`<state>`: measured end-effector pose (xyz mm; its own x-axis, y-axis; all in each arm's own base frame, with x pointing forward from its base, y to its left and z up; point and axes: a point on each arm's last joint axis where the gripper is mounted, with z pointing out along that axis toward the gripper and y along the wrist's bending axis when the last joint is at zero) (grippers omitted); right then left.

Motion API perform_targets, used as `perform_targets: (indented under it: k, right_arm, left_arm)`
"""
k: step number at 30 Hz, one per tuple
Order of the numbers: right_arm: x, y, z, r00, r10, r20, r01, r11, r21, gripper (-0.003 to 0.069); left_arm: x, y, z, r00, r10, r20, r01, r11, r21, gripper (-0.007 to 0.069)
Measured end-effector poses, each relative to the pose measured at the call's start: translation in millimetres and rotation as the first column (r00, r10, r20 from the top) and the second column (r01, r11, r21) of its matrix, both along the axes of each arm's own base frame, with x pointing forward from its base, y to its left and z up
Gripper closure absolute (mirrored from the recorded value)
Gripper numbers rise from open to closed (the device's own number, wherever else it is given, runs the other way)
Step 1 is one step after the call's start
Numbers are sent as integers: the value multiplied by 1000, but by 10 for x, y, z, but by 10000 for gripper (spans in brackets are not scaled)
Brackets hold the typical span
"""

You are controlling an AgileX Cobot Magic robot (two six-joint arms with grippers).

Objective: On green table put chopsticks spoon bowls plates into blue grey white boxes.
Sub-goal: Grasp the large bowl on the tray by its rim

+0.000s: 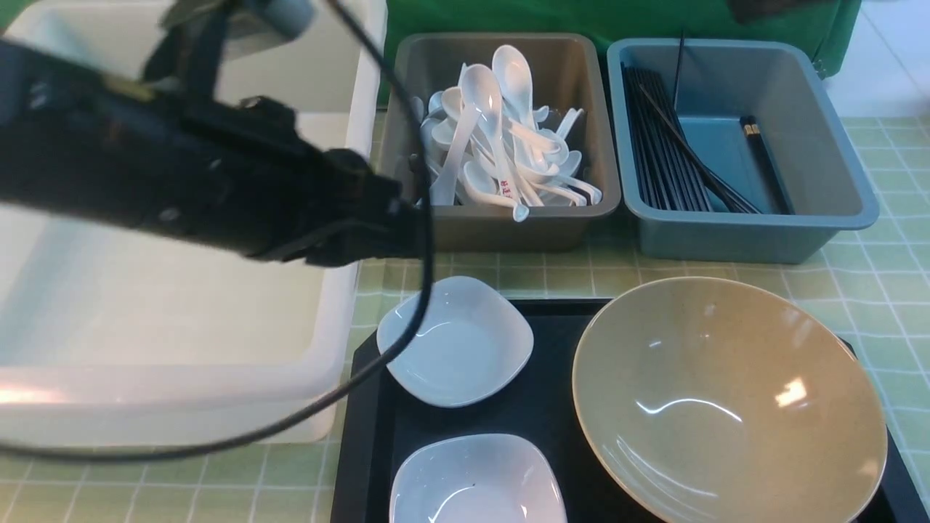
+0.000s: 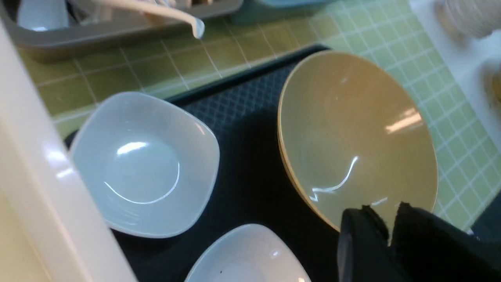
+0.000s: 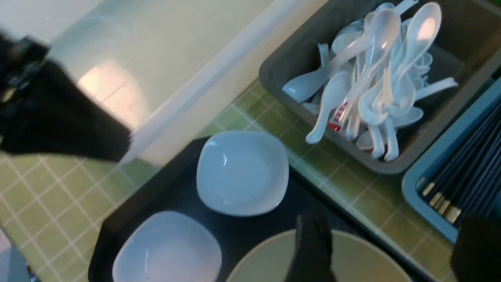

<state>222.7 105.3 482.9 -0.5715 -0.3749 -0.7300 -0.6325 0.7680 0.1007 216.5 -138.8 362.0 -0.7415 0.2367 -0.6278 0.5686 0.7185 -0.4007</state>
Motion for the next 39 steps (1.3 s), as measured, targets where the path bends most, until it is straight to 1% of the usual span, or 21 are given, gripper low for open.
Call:
perform_targets:
  k: [2, 4, 5, 6, 9, 10, 12, 15, 16, 17, 20, 23, 24, 25, 27, 28, 29, 30, 32, 35, 39]
  right_arm:
    - [-350, -115, -121, 1000, 12, -13, -12, 1000, -14, 317]
    - [-538, -175, -287, 999, 24, -42, -25, 999, -32, 386]
    - [-557, -180, -308, 999, 26, -46, -28, 999, -34, 396]
    - [-684, -214, -491, 996, 45, -79, -48, 998, -48, 461]
    - [-992, -253, -776, 984, 156, -86, -161, 986, -46, 598]
    - [-1007, -253, -790, 983, 164, -83, -168, 985, -43, 602]
    - [-1169, -250, -932, 968, 244, -53, -245, 969, -15, 629]
    - [-1276, -257, -971, 960, 278, -16, -278, 961, 3, 635]
    - [-1323, -269, -998, 958, 285, 0, -285, 958, 3, 636]
    - [-1327, -269, -994, 958, 286, 3, -286, 958, 4, 636]
    - [-1358, -283, -1004, 958, 287, 18, -287, 958, -1, 636]
    - [-1361, -286, -1003, 958, 287, 20, -287, 958, -4, 636]
    - [-1358, -287, -1003, 958, 284, 23, -284, 959, -6, 636]
    - [-1356, -289, -1003, 959, 283, 25, -283, 959, -9, 636]
    - [-1357, -290, -1001, 959, 282, 27, -282, 959, -8, 636]
    - [-1357, -290, -1001, 959, 282, 27, -282, 959, -8, 636]
    - [-1356, -290, -1001, 959, 282, 28, -282, 959, -8, 636]
    - [-1356, -290, -1000, 959, 281, 29, -281, 960, -8, 636]
    - [-1352, -290, -998, 960, 279, 33, -279, 960, -8, 634]
    - [-1350, -290, -997, 960, 278, 34, -278, 961, -8, 634]
    - [-1345, -290, -994, 961, 274, 40, -274, 962, -7, 631]
  left_arm:
    - [205, -179, -75, 997, -64, -34, 65, 997, 35, 400]
    - [294, -344, -161, 992, -115, -53, 118, 991, 58, 310]
    - [297, -344, -149, 992, -116, -48, 119, 991, 59, 310]
    - [344, -528, -229, 983, -170, -65, 175, 981, 81, 229]
    - [441, -926, -475, 958, -265, -111, 279, 949, 149, 69]
    - [460, -936, -490, 958, -264, -113, 279, 948, 153, 60]
    - [610, -1163, -671, 949, -286, -137, 309, 930, 199, -28]
    - [776, -1298, -838, 945, -281, -166, 313, 924, 218, -37]
    - [932, -1415, -1028, 941, -275, -198, 318, 920, 231, -37]
    - [937, -1419, -1010, 941, -277, -193, 318, 920, 230, -37]
    - [1151, -1591, -1358, 924, -282, -258, 345, 905, 247, -35]
    - [1222, -1676, -1529, 896, -320, -307, 399, 884, 244, 15]
    - [1240, -1716, -1616, 871, -351, -342, 442, 866, 235, 77]
    - [1252, -1741, -1665, 854, -368, -368, 466, 855, 227, 181]
    - [1264, -1758, -1695, 843, -381, -379, 483, 846, 224, 270]
    - [1279, -1774, -1672, 842, -388, -376, 488, 845, 220, 430]
    - [1297, -1789, -1610, 845, -395, -361, 487, 846, 217, 533]
    - [1297, -1789, -1610, 845, -395, -361, 487, 846, 217, 533]
    - [1313, -1801, -1456, 858, -397, -327, 476, 854, 211, 605]
    - [1311, -1748, -1225, 873, -397, -283, 459, 865, 204, 608]
    - [1341, -1454, -728, 912, -367, -182, 400, 892, 208, 608]
